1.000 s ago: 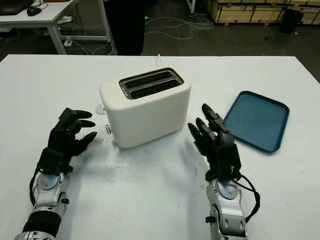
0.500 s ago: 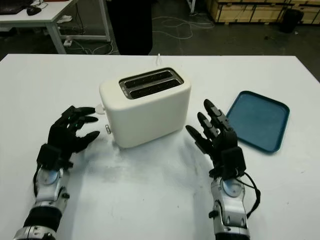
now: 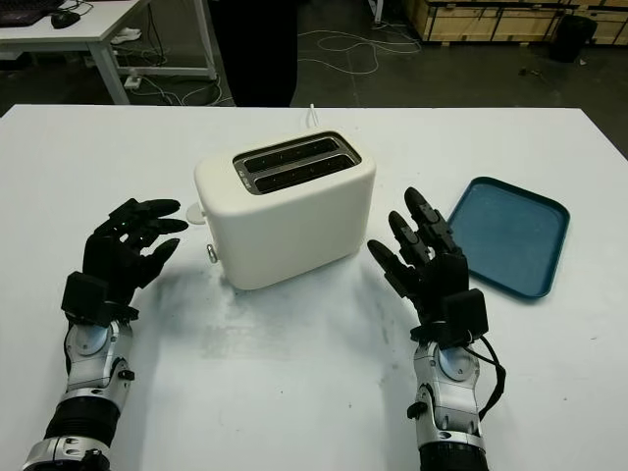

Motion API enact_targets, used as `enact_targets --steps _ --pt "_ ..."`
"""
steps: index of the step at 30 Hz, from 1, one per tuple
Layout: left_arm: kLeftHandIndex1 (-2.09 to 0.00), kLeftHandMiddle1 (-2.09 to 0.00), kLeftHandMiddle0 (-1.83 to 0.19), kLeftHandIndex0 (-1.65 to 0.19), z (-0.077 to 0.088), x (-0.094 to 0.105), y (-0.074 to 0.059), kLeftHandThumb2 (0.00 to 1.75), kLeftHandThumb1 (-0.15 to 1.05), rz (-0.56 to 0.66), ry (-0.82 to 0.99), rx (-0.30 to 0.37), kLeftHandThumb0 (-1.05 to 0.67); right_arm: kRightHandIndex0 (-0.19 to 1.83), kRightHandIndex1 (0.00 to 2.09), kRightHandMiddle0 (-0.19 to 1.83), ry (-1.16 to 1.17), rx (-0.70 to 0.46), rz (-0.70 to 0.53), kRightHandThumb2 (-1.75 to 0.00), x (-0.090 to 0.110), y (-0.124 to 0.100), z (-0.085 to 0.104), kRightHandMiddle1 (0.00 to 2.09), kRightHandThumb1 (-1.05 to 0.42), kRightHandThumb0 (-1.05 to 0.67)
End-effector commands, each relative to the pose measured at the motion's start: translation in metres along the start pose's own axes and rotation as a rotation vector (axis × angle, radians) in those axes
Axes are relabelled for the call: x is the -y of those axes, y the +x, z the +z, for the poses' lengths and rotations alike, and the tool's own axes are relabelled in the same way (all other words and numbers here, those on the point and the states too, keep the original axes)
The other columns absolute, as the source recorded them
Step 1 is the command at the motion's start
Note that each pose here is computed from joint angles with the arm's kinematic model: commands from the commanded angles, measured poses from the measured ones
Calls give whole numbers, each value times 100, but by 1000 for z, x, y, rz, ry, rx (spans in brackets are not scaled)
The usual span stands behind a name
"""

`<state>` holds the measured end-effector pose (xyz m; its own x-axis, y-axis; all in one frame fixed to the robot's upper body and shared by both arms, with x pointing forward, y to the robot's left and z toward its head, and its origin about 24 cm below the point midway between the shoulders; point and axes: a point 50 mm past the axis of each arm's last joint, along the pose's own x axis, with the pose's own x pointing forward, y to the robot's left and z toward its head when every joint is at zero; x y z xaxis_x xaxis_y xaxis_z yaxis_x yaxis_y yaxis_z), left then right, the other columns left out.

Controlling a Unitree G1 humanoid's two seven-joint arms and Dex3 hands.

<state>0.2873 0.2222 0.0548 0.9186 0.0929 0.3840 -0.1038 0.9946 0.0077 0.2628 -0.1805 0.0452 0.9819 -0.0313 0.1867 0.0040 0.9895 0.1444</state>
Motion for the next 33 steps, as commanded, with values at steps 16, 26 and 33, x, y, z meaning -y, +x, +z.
enact_targets --steps 16,26,33 --pt "-141 -155 -139 -120 17 -24 13 13 92 177 217 102 -105 53 4 53 9 -22 -28 0 3 0 0 3 -84 -18" --pt "-158 -159 -131 -102 18 -18 17 13 92 95 203 138 -105 55 3 56 7 -21 -34 -1 3 0 -2 2 -85 -18" --pt "-97 -109 -112 -104 17 -17 18 5 92 26 170 98 -105 57 3 57 5 -23 -34 -1 2 1 0 1 -86 -18"
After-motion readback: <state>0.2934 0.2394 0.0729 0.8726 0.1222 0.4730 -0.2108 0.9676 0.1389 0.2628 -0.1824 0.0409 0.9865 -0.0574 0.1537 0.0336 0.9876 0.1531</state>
